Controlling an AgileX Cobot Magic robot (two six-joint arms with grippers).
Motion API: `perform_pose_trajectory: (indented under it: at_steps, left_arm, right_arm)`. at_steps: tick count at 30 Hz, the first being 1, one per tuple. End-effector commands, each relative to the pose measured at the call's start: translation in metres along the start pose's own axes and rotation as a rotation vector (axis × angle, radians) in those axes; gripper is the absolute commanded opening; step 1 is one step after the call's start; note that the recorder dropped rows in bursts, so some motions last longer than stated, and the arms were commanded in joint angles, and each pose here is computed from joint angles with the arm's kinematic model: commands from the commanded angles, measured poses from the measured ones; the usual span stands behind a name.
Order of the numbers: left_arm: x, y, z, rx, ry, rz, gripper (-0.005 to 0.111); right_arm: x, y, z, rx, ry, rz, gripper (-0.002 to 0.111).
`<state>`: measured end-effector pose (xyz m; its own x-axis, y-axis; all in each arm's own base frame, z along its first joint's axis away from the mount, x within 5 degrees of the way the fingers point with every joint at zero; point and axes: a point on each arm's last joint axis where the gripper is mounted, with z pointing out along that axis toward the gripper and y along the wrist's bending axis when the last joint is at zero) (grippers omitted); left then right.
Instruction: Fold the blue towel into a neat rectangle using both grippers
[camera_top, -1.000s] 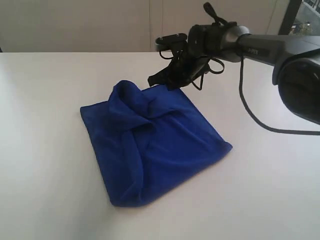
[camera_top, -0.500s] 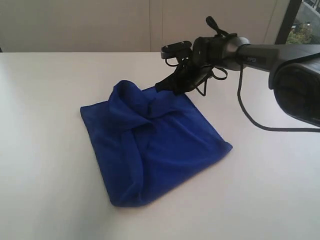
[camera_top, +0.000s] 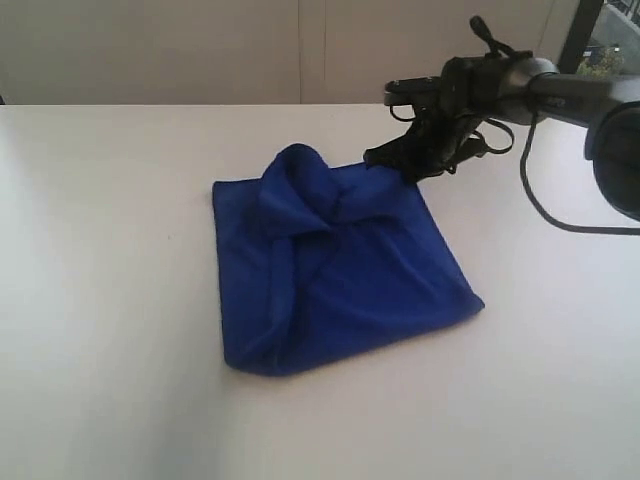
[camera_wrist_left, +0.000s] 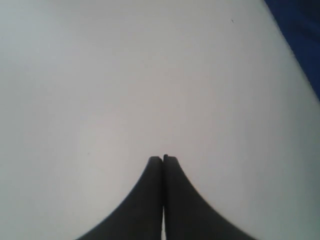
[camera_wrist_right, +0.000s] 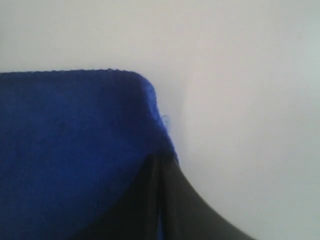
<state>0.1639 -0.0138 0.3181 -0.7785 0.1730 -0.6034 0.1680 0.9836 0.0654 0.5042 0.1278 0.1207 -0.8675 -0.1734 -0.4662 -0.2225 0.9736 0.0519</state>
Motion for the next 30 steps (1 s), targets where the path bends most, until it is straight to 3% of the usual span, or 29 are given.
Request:
perform_pose_trajectory:
  at_steps: [1,16,26,30]
  left_arm:
    - [0.002,0.000,-0.001,0.002,0.000,-0.010,0.000]
    - [0.002,0.000,-0.001,0.002,0.000,-0.010,0.000]
    - [0.002,0.000,-0.001,0.002,0.000,-0.010,0.000]
    - [0.002,0.000,-0.001,0.002,0.000,-0.010,0.000]
  right_arm:
    - [0.012,-0.026,0.003,0.078,0.116,0.008,0.000]
    - [0.002,-0.033,-0.024,0.094,0.095,0.068,0.000]
    - [-0.021,-0.019,-0.122,0.020,0.034,0.023,0.000]
    - [-0.020,-0.004,-0.156,-0.119,0.050,0.033,0.000]
